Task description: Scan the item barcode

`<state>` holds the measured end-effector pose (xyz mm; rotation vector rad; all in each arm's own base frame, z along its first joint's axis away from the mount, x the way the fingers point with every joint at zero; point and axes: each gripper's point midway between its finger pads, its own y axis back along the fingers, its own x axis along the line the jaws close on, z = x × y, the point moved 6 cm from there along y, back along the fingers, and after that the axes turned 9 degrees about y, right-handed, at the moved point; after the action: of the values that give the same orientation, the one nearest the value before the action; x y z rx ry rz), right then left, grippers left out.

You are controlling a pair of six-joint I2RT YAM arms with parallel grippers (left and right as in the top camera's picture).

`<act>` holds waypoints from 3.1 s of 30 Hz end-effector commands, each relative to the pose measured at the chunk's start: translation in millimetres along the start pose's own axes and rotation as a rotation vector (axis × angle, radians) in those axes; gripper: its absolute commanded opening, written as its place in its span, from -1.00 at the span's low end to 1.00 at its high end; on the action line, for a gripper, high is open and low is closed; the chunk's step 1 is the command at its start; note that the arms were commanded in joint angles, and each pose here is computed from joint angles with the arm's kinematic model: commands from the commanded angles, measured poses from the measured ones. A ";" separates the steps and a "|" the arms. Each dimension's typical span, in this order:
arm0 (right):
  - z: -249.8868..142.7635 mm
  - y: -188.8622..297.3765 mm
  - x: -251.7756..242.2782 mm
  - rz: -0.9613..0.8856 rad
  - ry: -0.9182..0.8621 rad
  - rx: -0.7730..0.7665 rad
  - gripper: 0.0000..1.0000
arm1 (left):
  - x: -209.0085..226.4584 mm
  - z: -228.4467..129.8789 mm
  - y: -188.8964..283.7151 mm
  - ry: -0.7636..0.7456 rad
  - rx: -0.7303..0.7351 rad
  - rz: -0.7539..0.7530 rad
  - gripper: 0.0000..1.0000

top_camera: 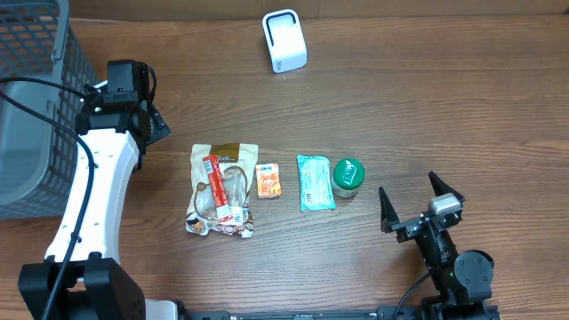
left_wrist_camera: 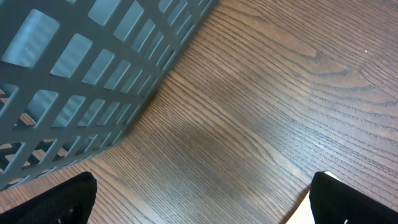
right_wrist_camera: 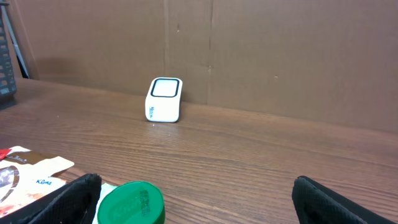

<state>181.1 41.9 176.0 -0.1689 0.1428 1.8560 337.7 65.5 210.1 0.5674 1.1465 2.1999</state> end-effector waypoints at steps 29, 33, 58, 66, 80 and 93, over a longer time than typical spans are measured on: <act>164.1 29.3 -16.7 0.102 -0.187 0.076 1.00 | -1.4 4.9 2.5 -0.014 -0.018 0.002 1.00; 200.1 12.3 -19.6 0.186 -0.240 0.282 1.00 | -1.4 5.0 2.5 -0.014 -0.019 0.002 0.99; 104.4 -125.2 61.5 0.516 -0.490 1.254 -0.48 | -1.5 4.9 2.5 -0.014 -0.019 0.001 0.99; 75.8 -156.5 125.7 0.481 -0.387 1.282 -0.47 | -1.5 4.9 2.5 -0.015 -0.018 0.002 0.98; 13.1 -182.0 189.5 0.530 -0.309 1.363 -0.40 | -1.5 4.9 2.5 -0.015 -0.018 0.002 0.99; -24.4 -192.8 196.5 0.455 -0.319 1.423 -0.38 | -1.5 4.9 2.5 -0.015 -0.018 0.002 1.00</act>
<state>307.2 275.1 122.8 1.1970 1.2810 1.7901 337.6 65.5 210.1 0.5678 1.1467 2.1999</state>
